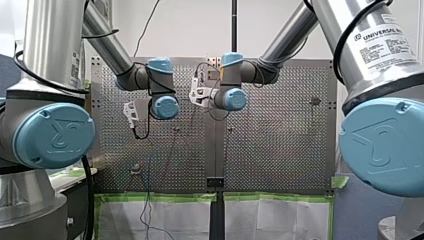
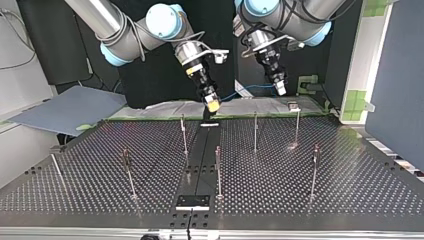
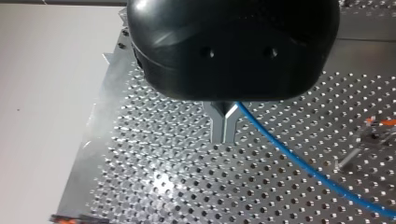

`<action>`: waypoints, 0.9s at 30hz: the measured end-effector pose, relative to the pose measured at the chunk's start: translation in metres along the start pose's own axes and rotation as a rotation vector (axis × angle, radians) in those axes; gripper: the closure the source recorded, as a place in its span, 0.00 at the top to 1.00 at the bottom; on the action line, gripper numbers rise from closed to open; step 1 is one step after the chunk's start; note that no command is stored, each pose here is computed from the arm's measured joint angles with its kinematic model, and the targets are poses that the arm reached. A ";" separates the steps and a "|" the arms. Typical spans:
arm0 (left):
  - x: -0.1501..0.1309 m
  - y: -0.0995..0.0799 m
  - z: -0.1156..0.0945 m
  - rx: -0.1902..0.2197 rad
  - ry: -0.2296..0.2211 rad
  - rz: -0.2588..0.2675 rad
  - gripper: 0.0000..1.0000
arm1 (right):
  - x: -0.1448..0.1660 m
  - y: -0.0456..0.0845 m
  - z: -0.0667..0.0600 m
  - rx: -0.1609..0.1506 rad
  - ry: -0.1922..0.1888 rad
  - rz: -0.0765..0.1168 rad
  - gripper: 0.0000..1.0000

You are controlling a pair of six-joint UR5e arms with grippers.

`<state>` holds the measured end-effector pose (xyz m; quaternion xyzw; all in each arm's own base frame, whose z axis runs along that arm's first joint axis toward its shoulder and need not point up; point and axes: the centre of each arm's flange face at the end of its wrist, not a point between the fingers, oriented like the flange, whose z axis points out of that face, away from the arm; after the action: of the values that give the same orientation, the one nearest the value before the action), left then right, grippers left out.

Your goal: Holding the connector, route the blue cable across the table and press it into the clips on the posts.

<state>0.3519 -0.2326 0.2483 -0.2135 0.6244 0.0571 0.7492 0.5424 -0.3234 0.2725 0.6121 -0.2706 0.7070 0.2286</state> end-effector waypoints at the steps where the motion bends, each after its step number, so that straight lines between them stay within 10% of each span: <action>1: -0.003 0.000 0.000 0.000 0.000 0.000 0.00 | 0.003 -0.003 0.002 0.007 -0.001 0.000 0.00; 27: -0.118 0.011 0.055 -0.008 -0.109 -0.026 0.00 | 0.074 -0.030 0.041 0.055 -0.013 0.027 0.00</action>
<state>0.3731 -0.1801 0.3661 -0.2213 0.5796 0.0616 0.7819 0.5815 -0.3284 0.3527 0.6191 -0.2609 0.7132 0.2002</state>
